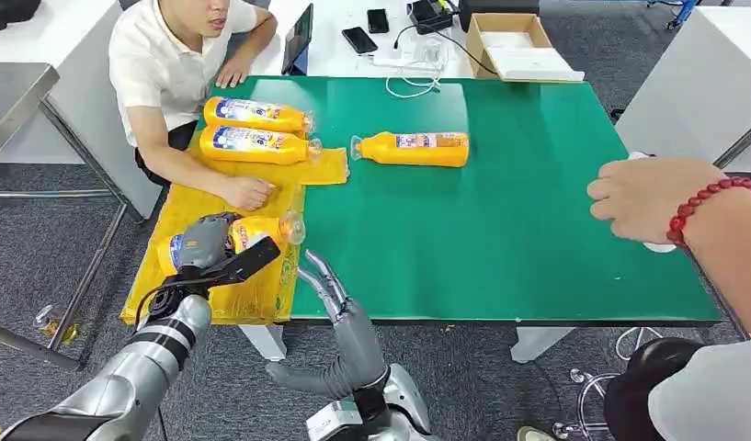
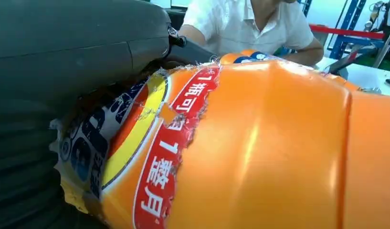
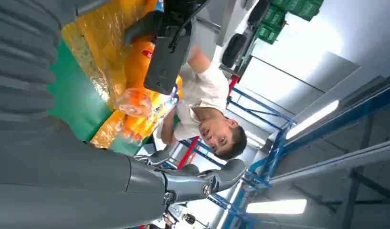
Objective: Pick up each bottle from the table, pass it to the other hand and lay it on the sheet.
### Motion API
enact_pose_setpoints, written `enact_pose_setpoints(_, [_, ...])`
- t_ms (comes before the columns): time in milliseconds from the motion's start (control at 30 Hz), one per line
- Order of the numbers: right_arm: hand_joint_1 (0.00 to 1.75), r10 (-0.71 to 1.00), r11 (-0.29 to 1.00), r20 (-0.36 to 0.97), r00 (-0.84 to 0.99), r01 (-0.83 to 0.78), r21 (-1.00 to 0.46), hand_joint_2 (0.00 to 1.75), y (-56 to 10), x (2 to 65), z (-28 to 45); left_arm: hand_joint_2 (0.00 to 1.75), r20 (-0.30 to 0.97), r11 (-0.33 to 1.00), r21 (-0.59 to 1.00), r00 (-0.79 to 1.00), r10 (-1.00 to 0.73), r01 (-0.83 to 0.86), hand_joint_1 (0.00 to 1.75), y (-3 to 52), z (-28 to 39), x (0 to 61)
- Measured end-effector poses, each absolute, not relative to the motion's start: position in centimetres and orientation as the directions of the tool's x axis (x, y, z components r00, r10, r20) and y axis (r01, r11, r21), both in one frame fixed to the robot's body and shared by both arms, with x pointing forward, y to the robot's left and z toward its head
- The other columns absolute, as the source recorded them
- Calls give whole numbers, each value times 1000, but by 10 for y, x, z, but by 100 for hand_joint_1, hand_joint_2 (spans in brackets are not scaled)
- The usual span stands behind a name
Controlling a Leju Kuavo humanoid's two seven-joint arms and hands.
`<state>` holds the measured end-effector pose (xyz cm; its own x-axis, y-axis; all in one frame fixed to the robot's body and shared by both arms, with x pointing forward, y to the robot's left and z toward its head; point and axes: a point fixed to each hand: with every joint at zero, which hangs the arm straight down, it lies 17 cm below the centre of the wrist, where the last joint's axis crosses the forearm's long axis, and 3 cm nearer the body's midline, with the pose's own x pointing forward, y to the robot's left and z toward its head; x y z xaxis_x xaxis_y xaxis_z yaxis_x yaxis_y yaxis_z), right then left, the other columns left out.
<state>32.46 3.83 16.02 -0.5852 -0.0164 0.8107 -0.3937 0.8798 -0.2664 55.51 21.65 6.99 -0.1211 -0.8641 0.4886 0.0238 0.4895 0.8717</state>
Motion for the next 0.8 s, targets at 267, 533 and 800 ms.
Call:
enact_pose_setpoints(267, [0,-24,891,805,-593,-378,-251,175,33,326,168,175,527,513,846,-76,-846,148,28,204,51,555])
enact_pose_setpoints(533, [0,-22,899,809,-588,-366,-241,175,28,329,168,175,560,502,791,-83,-825,350,0,173,24,541])
enact_pose_setpoints(800, [0,-13,906,808,-589,-348,-240,175,25,332,168,175,511,436,799,-84,-856,414,0,160,8,531])
